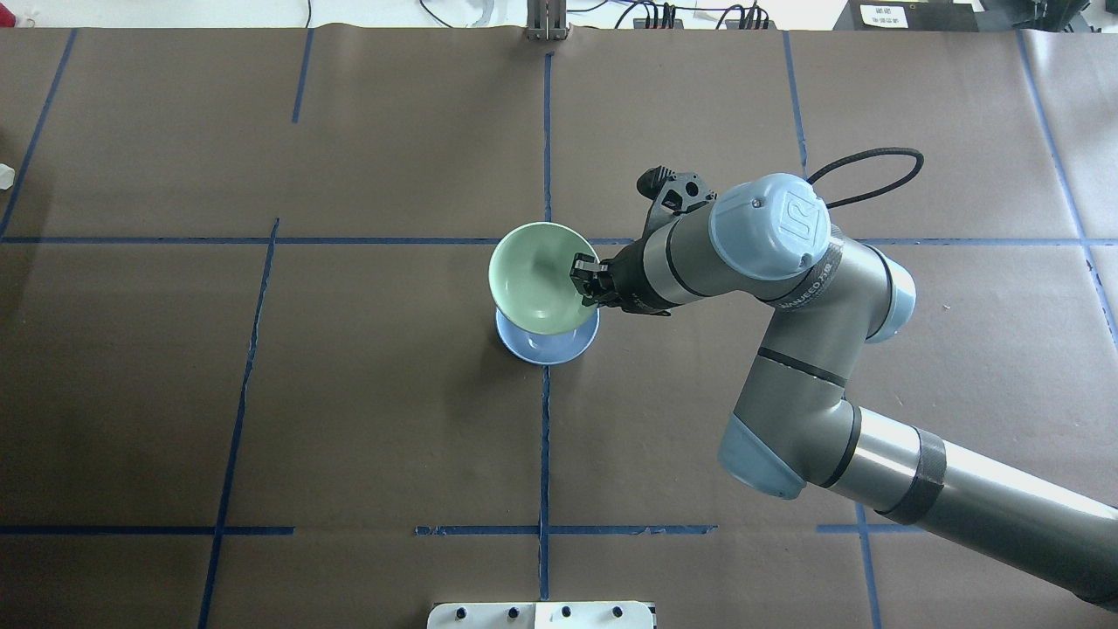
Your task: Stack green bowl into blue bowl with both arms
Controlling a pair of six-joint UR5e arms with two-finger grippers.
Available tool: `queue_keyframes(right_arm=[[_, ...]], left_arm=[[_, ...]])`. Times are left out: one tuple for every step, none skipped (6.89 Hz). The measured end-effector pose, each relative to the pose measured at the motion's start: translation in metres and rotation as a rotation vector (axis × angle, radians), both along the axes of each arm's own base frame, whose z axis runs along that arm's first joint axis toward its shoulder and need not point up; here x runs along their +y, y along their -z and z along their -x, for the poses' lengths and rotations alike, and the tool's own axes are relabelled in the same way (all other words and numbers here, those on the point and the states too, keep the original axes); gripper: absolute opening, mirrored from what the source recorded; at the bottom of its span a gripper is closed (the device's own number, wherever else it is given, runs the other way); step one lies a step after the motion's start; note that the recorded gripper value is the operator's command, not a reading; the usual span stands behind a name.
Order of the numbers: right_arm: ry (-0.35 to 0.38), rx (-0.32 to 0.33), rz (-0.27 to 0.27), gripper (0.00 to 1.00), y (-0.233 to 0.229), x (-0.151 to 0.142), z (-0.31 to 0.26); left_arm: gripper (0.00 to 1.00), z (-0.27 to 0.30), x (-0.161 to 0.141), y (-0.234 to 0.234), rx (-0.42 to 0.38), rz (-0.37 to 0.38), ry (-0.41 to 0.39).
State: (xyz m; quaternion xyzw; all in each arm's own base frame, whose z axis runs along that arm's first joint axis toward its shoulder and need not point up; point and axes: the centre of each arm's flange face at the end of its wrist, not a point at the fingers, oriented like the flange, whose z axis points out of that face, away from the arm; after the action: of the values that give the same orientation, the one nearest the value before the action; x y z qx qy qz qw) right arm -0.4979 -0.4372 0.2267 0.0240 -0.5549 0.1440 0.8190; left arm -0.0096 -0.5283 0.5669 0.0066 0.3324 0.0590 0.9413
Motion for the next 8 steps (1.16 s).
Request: queue_keyframes(right_arm=[[0.001,0.003,0.002,0.65,-0.001,0.001,0.000],[0.000,0.004,0.006,1.00,-0.001,0.001,0.001],[-0.009,0.000,0.026,1.00,0.000,0.001,0.002],[-0.026,-0.006,0.055,1.00,0.000,0.000,0.003],[-0.034,-0.010,0.066,1.00,-0.001,0.000,0.003],[-0.038,-0.011,0.068,1.00,0.000,0.000,0.002],[-0.041,-0.013,0.068,1.00,0.001,-0.002,-0.001],[-0.050,-0.011,0.069,1.00,0.000,-0.007,-0.009]], left_arm=[[1.00,0.000,-0.001,0.001,0.000,-0.001,0.001],[1.00,0.000,-0.002,0.001,0.000,-0.001,0.001],[1.00,0.000,-0.002,0.002,0.000,-0.002,0.001],[1.00,0.000,-0.002,0.002,0.000,-0.003,0.001],[1.00,0.000,-0.002,0.003,0.001,-0.005,0.001],[1.00,0.000,-0.003,0.003,0.001,-0.006,0.001],[1.00,0.000,-0.003,0.003,0.001,-0.006,0.002],[1.00,0.000,-0.003,0.003,0.001,-0.005,0.001]])
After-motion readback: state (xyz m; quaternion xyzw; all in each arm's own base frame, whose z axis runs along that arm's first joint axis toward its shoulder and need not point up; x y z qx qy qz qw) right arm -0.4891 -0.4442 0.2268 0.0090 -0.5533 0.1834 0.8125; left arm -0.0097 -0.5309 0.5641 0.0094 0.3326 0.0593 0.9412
